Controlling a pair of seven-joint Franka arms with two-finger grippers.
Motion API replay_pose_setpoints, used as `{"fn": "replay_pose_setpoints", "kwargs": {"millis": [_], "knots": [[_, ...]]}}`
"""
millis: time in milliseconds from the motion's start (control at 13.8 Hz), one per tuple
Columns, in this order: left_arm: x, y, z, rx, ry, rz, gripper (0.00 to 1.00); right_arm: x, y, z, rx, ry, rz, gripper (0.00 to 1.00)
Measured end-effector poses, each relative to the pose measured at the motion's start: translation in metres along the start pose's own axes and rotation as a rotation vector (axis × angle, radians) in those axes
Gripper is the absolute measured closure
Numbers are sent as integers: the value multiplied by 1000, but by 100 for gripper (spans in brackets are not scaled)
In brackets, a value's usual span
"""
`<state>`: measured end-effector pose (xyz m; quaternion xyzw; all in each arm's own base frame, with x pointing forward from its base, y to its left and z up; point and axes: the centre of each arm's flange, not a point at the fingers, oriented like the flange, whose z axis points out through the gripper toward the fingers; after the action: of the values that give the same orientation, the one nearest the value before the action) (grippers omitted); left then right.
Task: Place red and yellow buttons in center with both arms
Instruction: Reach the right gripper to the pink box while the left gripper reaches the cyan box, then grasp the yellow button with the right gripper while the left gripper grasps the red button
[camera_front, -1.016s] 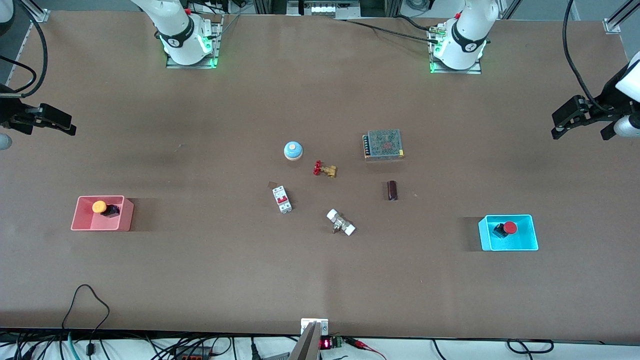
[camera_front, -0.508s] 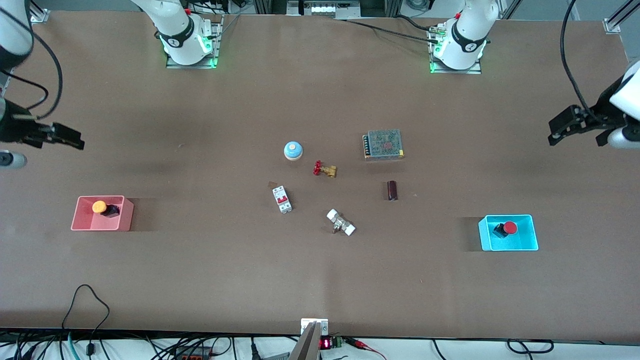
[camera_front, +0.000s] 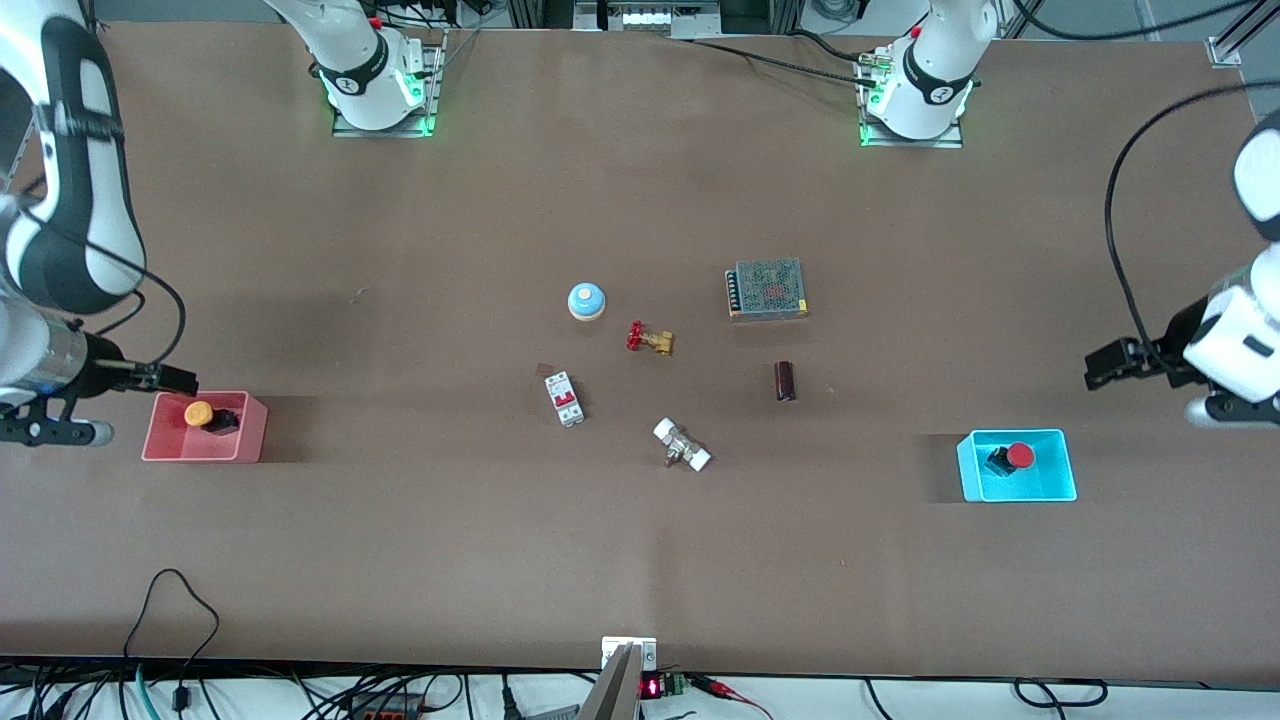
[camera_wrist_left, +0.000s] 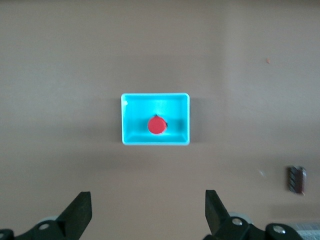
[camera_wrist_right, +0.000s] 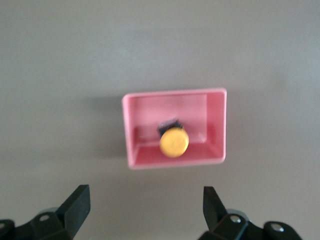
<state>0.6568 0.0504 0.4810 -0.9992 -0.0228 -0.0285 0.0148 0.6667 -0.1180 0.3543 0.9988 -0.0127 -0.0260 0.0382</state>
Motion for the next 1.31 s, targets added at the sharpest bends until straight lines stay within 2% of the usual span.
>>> {"fn": "replay_pose_setpoints", "kwargs": {"millis": [218, 653, 1089, 1234, 1306], "knots": [[18, -13, 63, -19, -7, -16, 0, 14, 16, 62, -16, 28, -28, 0], [31, -7, 192, -60, -61, -14, 0, 16, 14, 105, -14, -13, -39, 0], [29, -4, 233, -46, -86, 9, 0, 14, 12, 130, -10, -51, -66, 0], [28, -3, 241, -48, -92, 8, 4, 12, 14, 137, -9, -62, -79, 0], [28, -3, 243, -49, -95, 8, 9, 12, 15, 139, -8, -64, -81, 0]]}}
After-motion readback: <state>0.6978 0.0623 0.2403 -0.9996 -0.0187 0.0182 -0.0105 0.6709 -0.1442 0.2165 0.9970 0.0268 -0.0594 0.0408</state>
